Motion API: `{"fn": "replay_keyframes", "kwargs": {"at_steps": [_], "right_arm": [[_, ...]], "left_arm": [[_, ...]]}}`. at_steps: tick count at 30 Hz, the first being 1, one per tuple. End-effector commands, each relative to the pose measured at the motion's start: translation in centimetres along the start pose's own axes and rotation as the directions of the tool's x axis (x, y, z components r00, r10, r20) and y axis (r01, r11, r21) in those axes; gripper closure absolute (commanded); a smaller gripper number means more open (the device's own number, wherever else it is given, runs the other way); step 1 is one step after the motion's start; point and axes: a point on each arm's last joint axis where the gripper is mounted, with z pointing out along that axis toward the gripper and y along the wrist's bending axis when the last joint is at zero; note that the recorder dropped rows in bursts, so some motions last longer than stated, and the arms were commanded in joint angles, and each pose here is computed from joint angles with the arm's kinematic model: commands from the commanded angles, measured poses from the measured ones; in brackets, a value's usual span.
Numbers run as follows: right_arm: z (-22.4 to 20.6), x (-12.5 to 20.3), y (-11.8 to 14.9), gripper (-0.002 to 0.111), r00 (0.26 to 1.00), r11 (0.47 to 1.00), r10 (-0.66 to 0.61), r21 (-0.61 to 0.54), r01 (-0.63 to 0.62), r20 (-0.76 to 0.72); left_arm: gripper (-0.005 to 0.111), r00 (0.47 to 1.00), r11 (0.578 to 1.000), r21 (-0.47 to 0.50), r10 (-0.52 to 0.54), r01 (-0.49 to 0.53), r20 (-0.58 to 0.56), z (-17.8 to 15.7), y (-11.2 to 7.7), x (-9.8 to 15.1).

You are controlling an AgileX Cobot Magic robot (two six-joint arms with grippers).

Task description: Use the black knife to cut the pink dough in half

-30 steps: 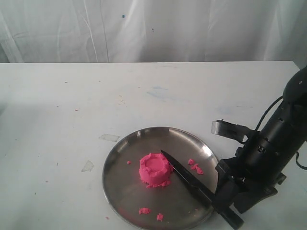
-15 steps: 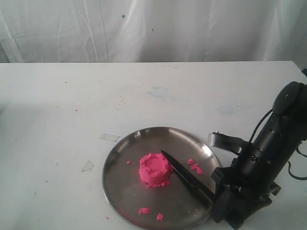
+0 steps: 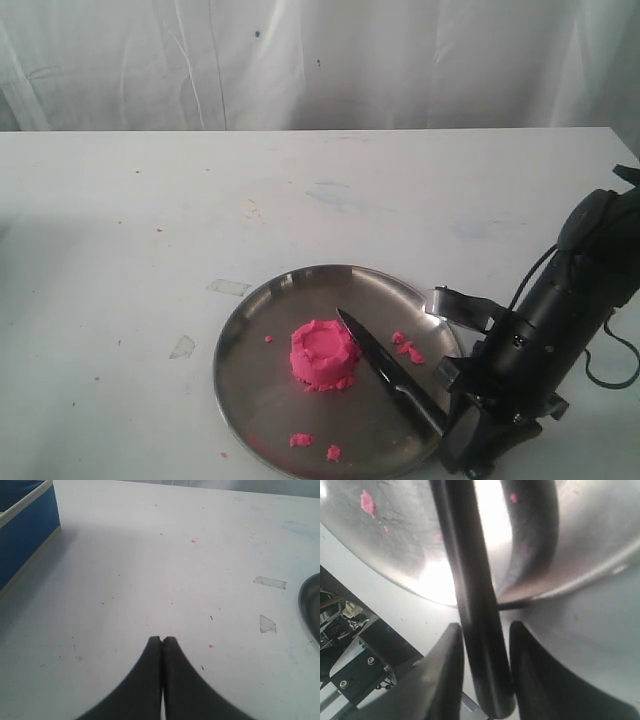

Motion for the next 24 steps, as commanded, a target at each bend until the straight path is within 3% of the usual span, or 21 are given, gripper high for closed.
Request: {"fn": "replay_keyframes", "kwargs": {"at_steps": [1, 3, 13, 19, 24], "right_arm": [[-0.2, -0.1, 0.0, 0.098, 0.999, 0.999, -0.033, -0.003, 0.033, 0.015], [-0.2, -0.1, 0.0, 0.107, 0.998, 0.998, -0.056, -0.003, 0.056, 0.015], [-0.6, 0.0, 0.7, 0.108, 0.996, 0.998, -0.065, -0.023, 0.066, 0.055], [-3.8, 1.0, 3.5, 0.108, 0.967, 0.988, -0.154, 0.049, 0.147, 0.202], [-7.1, 3.0, 7.4, 0.108, 0.891, 0.960, -0.279, 0.139, 0.244, 0.358]], "left_arm": [[0.107, 1.000, 1.000, 0.000, -0.005, 0.005, -0.001, 0.0, 0.0, 0.1], [0.107, 1.000, 1.000, 0.000, -0.005, 0.005, -0.001, 0.0, 0.0, 0.1], [0.107, 1.000, 1.000, 0.000, -0.005, 0.005, -0.001, 0.0, 0.0, 0.1], [0.107, 1.000, 1.000, 0.000, -0.005, 0.005, -0.001, 0.0, 0.0, 0.1], [0.107, 1.000, 1.000, 0.000, -0.005, 0.005, -0.001, 0.0, 0.0, 0.1]]}}
